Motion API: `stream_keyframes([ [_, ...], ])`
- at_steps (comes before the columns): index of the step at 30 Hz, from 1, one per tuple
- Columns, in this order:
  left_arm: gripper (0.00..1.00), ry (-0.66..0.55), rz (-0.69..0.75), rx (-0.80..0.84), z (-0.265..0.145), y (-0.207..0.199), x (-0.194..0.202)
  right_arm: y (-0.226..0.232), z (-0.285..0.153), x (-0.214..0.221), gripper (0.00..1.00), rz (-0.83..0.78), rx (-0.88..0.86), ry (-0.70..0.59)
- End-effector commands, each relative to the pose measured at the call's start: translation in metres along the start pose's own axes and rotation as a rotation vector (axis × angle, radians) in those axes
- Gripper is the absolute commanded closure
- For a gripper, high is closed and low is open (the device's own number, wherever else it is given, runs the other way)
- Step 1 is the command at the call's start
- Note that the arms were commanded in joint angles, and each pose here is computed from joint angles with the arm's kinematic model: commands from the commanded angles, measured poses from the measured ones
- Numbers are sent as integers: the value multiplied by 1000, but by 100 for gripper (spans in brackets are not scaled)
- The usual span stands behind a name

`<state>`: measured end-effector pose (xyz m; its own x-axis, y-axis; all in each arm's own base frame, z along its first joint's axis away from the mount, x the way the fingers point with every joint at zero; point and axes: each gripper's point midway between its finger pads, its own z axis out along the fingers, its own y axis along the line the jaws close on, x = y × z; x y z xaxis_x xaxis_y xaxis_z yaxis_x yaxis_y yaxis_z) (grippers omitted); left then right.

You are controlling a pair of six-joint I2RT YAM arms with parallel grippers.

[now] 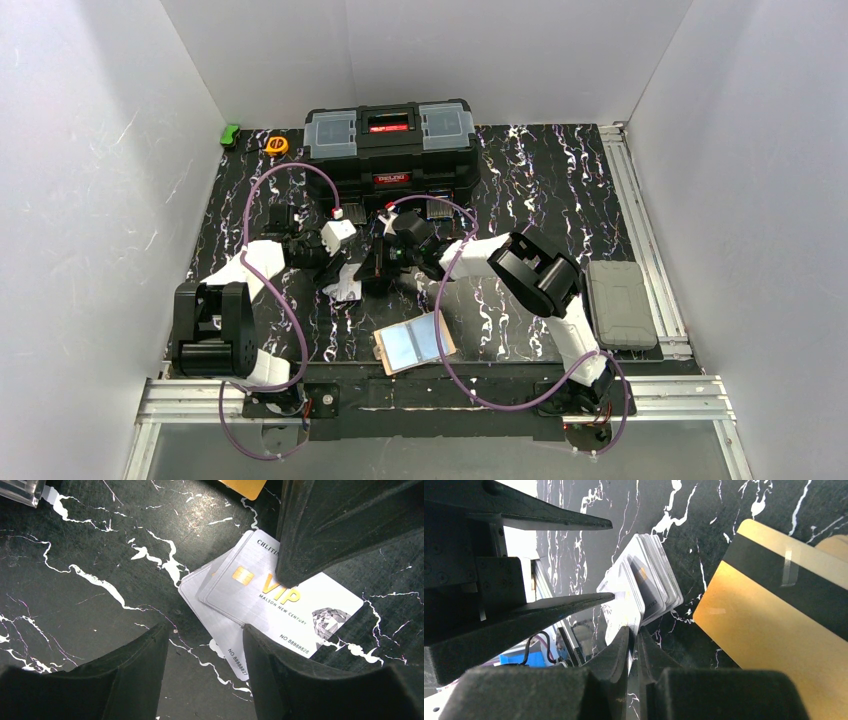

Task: Put the credit cards into the card holder
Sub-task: Pick up the credit card from the center of the board.

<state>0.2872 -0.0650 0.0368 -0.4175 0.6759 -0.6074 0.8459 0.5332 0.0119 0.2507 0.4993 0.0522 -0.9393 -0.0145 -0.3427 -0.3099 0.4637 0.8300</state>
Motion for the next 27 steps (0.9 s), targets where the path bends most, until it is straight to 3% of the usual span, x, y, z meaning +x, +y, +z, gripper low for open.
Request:
stream_keyframes([
  [1, 46, 69, -34, 41, -1, -15, 16, 3, -7, 3, 88, -21, -18, 5],
  [8, 45, 32, -79, 43, -12, -9, 1, 7, -29, 7, 99, -50, -41, -12],
  [22, 44, -68, -28, 32, -44, -9, -40, 43, -63, -5, 99, -121, -171, -38],
  [27, 38, -209, -2, 155, -68, -35, -68, 62, -97, -2, 99, -184, -270, -34],
])
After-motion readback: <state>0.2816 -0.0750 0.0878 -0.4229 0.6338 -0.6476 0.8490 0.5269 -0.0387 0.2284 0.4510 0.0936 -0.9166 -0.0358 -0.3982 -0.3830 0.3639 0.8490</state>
